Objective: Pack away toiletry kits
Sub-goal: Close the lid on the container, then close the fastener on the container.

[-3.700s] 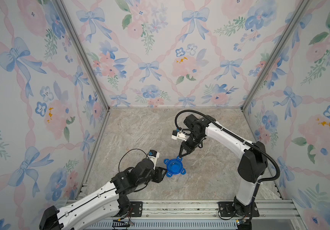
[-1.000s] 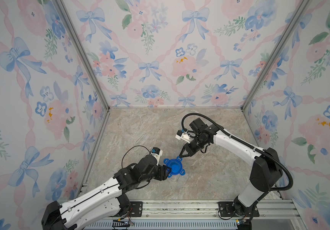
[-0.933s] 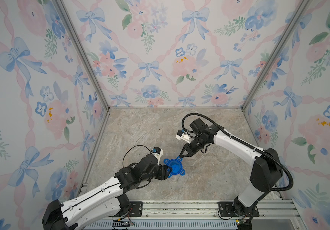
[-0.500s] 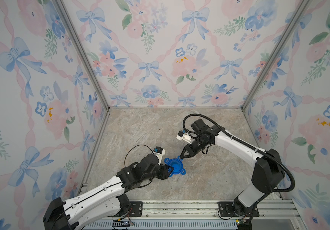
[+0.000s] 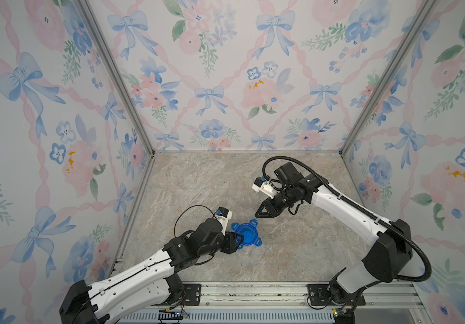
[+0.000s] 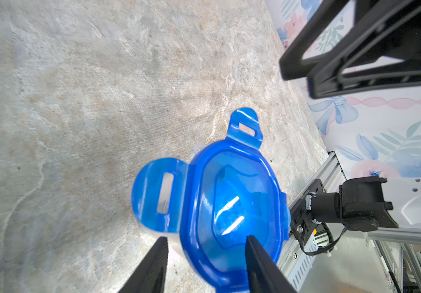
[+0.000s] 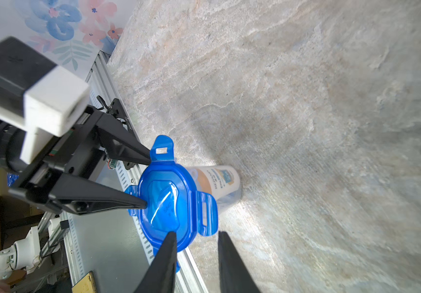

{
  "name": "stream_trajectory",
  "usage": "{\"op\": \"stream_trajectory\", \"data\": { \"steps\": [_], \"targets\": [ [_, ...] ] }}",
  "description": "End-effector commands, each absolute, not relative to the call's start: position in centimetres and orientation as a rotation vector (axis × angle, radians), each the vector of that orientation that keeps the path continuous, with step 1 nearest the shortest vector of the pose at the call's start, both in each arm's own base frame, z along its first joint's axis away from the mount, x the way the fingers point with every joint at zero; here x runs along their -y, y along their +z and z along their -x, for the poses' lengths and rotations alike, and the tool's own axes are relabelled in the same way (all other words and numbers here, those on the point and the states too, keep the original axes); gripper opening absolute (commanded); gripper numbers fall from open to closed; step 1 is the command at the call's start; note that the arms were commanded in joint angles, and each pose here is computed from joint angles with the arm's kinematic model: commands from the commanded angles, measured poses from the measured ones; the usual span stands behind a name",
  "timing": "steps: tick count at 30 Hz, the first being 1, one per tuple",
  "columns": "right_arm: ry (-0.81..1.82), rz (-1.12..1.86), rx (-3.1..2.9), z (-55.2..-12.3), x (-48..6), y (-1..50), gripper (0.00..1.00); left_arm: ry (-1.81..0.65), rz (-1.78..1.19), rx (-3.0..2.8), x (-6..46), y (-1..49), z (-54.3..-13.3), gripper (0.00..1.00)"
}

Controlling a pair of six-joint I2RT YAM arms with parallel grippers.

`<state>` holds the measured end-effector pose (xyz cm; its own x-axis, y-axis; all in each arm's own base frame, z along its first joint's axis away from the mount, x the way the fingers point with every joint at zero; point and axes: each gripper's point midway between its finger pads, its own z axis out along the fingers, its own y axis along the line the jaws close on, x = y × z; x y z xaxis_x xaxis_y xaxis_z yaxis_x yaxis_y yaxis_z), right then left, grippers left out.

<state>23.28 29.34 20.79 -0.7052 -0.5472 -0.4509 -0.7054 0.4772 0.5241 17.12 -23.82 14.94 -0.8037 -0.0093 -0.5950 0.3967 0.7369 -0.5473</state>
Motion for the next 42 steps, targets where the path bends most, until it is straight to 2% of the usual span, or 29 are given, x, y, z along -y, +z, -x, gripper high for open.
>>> {"op": "stream_trajectory", "data": {
  "steps": [1, 3, 6, 12, 15, 24, 32, 40, 42],
  "targets": [
    [1.047, 1.120, -2.524, -22.0, -29.5, 21.0, 0.23, -0.803, -0.307, -2.485, 22.1, 11.2, -16.0, 0.50],
    [1.092, 1.144, -2.533, -21.4, -30.3, 20.4, 0.20, -0.805, -0.306, -2.483, 22.1, 11.3, -16.0, 0.50],
    [1.127, 1.162, -2.549, -21.0, -31.3, 19.5, 0.19, -0.807, -0.301, -2.479, 22.1, 11.3, -16.0, 0.49],
    [1.059, 1.183, -2.563, -21.2, -31.3, 18.8, 0.37, -0.804, -0.297, -2.480, 22.0, 11.2, -16.0, 0.49],
    [0.988, 1.223, -2.574, -20.6, -31.1, 18.3, 0.37, -0.805, -0.295, -2.478, 22.0, 11.3, -16.1, 0.49],
    [1.003, 1.223, -2.600, -20.3, -31.4, 16.8, 0.35, -0.810, -0.290, -2.471, 21.9, 11.4, -16.1, 0.48],
    [0.892, 1.260, -2.608, -20.3, -31.4, 16.2, 0.45, -0.805, -0.287, -2.478, 21.9, 11.2, -16.1, 0.48],
    [0.833, 1.319, -2.607, -19.9, -31.7, 15.4, 0.48, -0.819, -0.273, -2.480, 21.8, 11.3, -16.0, 0.47],
    [0.800, 1.344, -2.607, -19.6, -31.8, 15.2, 0.53, -0.823, -0.270, -2.481, 21.8, 11.3, -16.1, 0.47]
  ]
}}
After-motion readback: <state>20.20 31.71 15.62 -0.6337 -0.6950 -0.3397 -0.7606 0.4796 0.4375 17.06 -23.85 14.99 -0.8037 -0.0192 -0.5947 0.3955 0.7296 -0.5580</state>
